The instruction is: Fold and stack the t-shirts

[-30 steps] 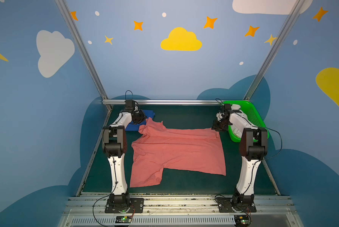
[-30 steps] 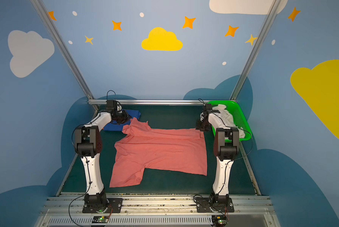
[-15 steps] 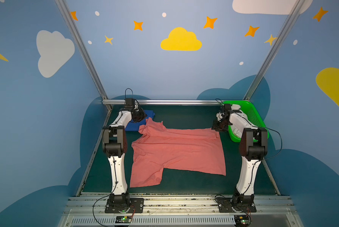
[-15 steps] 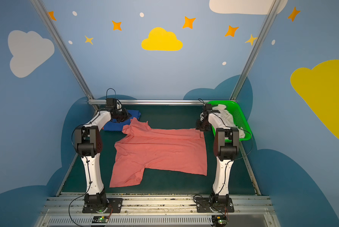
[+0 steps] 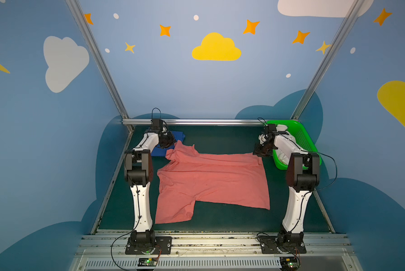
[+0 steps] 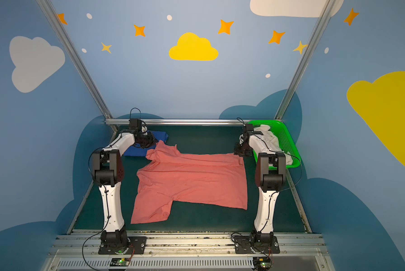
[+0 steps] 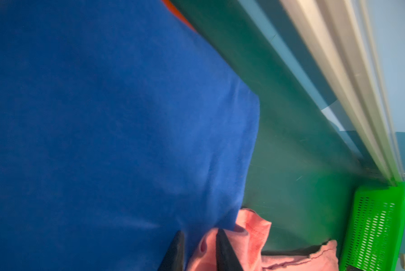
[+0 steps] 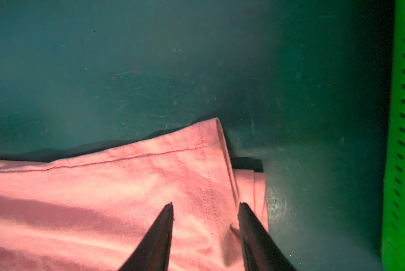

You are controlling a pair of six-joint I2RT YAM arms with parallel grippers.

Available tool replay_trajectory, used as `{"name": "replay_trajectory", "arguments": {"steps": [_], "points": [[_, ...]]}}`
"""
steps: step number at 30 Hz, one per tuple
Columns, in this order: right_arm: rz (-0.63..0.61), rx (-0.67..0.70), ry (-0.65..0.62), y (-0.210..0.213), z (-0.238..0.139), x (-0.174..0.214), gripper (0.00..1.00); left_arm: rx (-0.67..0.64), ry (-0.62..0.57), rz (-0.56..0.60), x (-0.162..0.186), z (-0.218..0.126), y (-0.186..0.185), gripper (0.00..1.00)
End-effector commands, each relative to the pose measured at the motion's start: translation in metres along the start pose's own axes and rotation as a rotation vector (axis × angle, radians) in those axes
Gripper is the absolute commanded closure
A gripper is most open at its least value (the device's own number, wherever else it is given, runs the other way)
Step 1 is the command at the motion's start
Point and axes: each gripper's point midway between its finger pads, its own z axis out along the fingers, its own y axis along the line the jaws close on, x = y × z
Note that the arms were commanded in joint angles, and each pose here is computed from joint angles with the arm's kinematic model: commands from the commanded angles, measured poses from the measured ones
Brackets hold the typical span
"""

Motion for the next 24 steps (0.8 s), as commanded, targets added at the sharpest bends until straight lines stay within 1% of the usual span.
{"name": "replay_trajectory", "arguments": {"steps": [1, 5, 7, 12, 17, 24], "points": [[0.014, 0.001, 0.043, -0.003, 0.008, 0.011, 0.53, -0.028, 0.019, 0.015, 0.002, 0.003, 0.003, 0.77], [0.015, 0.001, 0.043, -0.004, 0.009, 0.011, 0.53, -0.031, 0.015, 0.018, 0.002, 0.003, 0.002, 0.83], [0.015, 0.002, 0.045, -0.004, 0.009, 0.011, 0.53, -0.026, 0.008, 0.022, 0.0, 0.002, 0.0, 0.88], [0.016, 0.004, 0.045, -0.005, 0.008, 0.011, 0.53, 0.003, -0.033, 0.039, -0.009, -0.013, -0.015, 0.94], [0.015, 0.002, 0.047, -0.004, 0.009, 0.011, 0.53, 0.033, -0.074, 0.061, -0.017, -0.032, -0.031, 0.95], [0.014, 0.005, 0.036, -0.004, 0.006, 0.009, 0.53, 0.058, -0.114, 0.085, -0.022, -0.053, -0.044, 0.95]]}}
